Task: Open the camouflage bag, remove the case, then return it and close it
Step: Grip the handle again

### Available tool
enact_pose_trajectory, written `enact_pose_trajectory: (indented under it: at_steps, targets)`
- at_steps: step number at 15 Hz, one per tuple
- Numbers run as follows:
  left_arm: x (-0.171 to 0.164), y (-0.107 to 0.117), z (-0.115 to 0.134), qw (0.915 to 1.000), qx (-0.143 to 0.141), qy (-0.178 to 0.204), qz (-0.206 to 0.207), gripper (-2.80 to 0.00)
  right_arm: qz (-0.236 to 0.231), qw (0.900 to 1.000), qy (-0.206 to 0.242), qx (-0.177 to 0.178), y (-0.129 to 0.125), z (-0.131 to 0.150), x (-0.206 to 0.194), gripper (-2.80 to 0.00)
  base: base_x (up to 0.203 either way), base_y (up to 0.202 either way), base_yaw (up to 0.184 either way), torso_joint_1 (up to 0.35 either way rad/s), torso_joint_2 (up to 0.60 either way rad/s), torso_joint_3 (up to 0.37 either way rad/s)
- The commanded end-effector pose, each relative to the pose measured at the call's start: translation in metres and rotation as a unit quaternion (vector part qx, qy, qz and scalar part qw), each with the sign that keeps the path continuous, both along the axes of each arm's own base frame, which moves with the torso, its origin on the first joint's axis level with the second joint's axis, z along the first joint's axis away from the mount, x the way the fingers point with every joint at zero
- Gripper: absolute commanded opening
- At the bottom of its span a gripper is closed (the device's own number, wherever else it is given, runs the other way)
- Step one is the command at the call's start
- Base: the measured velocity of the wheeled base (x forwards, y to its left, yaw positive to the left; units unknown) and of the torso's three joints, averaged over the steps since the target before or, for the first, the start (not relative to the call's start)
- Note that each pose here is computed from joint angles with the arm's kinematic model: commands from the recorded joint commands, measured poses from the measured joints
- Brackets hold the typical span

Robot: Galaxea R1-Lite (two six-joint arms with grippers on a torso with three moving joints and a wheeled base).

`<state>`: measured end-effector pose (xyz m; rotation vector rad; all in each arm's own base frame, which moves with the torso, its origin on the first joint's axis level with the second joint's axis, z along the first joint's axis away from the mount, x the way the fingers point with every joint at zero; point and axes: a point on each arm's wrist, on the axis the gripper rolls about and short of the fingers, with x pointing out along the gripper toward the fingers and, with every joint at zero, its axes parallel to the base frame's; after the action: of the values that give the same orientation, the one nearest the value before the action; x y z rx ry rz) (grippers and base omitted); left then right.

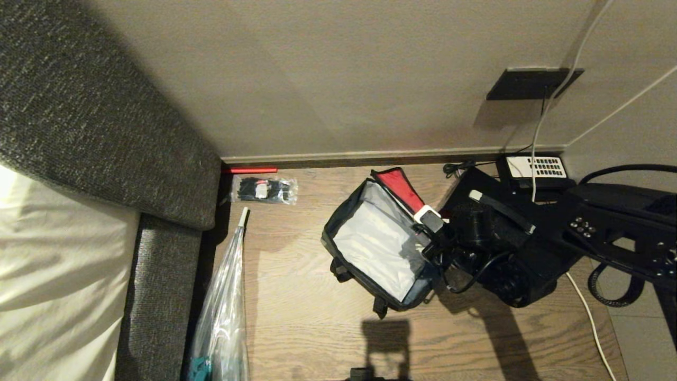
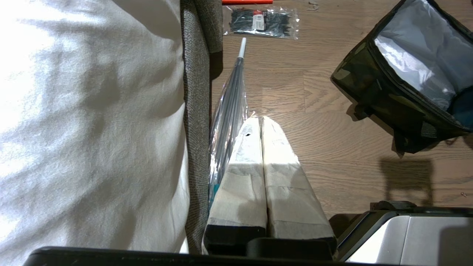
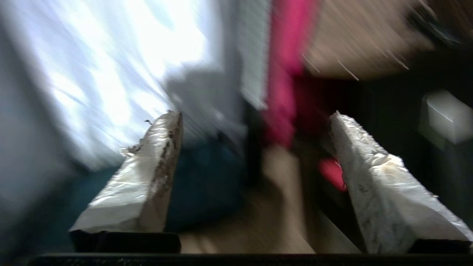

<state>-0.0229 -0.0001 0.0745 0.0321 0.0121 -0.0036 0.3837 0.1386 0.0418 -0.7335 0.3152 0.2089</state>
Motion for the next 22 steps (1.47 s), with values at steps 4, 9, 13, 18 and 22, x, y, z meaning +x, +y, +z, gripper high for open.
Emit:
enact_pose_trajectory:
  at_steps: [4, 9, 13, 18, 22]
  targets:
    - [0.000, 0.000, 0.000, 1.0000, 0.000, 0.000, 0.000, -2.80, -0.147, 0.987, 0.004, -0.070, -0.035, 0.015, 0.001, 0.00, 0.000, 0.000, 0.000, 0.000, 0.00, 0.000]
    - [0.000, 0.000, 0.000, 1.0000, 0.001, 0.000, 0.000, -2.80, -0.208, 0.967, -0.047, -0.138, -0.075, 0.050, 0.022, 0.00, 0.000, 0.000, 0.000, 0.000, 0.00, 0.000]
    - [0.000, 0.000, 0.000, 1.0000, 0.000, 0.000, 0.000, -2.80, -0.231, 0.946, -0.082, -0.210, -0.097, 0.057, 0.028, 0.00, 0.000, 0.000, 0.000, 0.000, 0.00, 0.000]
    - [0.000, 0.000, 0.000, 1.0000, 0.000, 0.000, 0.001, -2.80, -0.232, 0.946, -0.056, -0.219, -0.107, 0.030, 0.035, 0.00, 0.000, 0.000, 0.000, 0.000, 0.00, 0.000]
    - [0.000, 0.000, 0.000, 1.0000, 0.000, 0.000, 0.001, -2.80, -0.229, 0.946, -0.034, -0.227, -0.110, 0.010, 0.038, 0.00, 0.000, 0.000, 0.000, 0.000, 0.00, 0.000]
